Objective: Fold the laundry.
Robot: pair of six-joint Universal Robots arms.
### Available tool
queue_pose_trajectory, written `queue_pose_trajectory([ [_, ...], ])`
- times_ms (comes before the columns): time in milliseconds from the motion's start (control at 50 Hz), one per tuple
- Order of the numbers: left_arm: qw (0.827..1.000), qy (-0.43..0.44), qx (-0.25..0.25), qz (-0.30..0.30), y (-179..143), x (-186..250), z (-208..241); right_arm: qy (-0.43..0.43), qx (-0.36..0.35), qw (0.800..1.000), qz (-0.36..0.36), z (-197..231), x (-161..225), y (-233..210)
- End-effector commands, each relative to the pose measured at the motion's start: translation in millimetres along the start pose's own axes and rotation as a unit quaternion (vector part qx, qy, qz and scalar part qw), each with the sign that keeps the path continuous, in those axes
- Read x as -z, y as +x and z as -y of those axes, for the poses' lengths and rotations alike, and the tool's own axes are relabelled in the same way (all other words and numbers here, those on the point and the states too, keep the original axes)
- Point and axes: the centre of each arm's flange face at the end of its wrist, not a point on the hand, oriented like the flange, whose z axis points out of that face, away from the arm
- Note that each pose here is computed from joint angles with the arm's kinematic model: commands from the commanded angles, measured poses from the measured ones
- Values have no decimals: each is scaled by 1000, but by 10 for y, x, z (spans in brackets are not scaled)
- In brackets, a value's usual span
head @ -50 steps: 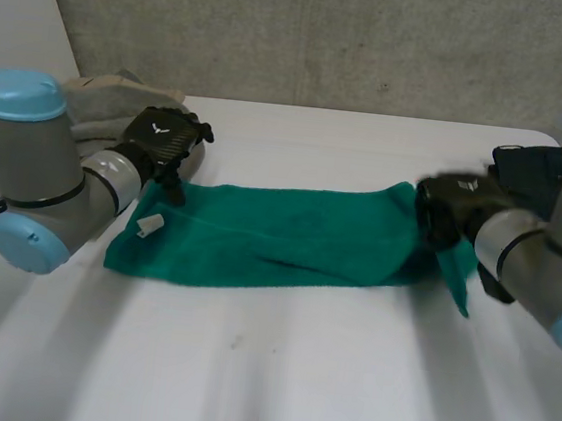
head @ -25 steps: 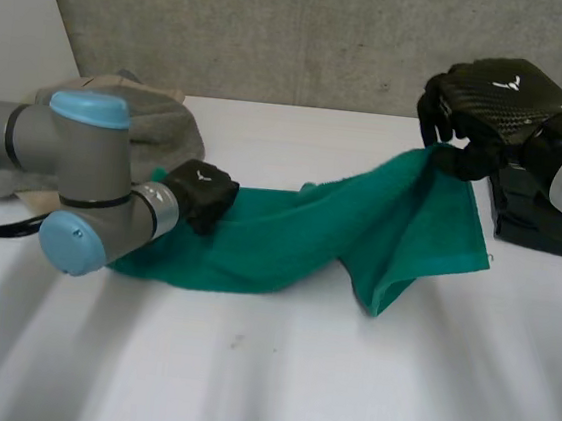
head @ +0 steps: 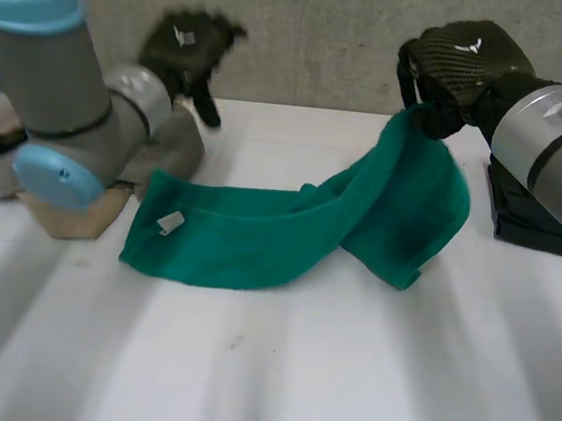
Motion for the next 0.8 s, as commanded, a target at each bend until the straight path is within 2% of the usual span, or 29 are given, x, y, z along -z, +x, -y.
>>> queue_pose_trajectory([
  [20,991,-110,26,-71,258,34,-615,88,-6,996,2,446,257,24],
  [180,979,-146,41,-139,528,40,-890,120,-52,991,13,673,410,78],
  [280,975,-161,42,-150,605,21,-1007,124,-69,990,5,676,402,183],
  [340,976,-165,42,-137,555,-9,-1007,104,-77,992,-6,529,311,269],
  [400,987,-134,32,-81,329,-114,-826,68,-77,995,-15,232,113,347],
  [420,994,-98,25,-45,198,-189,-650,55,-68,996,-20,123,27,362],
  [460,998,-51,20,-14,84,-255,-410,47,-52,997,-33,41,-62,407],
  [520,998,57,7,29,-84,-310,167,37,-18,996,-78,-98,-274,542],
  [560,993,114,1,44,-143,-302,476,40,1,993,-108,-117,-376,618],
  [580,984,165,-4,60,-207,-260,768,52,20,989,-137,-85,-454,692],
  [640,971,223,-5,89,-286,-175,1103,73,44,982,-170,-34,-555,783],
  [660,961,251,-3,115,-354,-116,1263,90,57,977,-184,8,-603,826],
  [720,942,287,3,174,-502,15,1493,115,63,972,-194,51,-642,848],
  [760,937,290,4,196,-545,53,1497,118,62,972,-195,34,-640,843],
  [800,940,267,-1,211,-575,87,1370,115,54,974,-189,-19,-613,798],
])
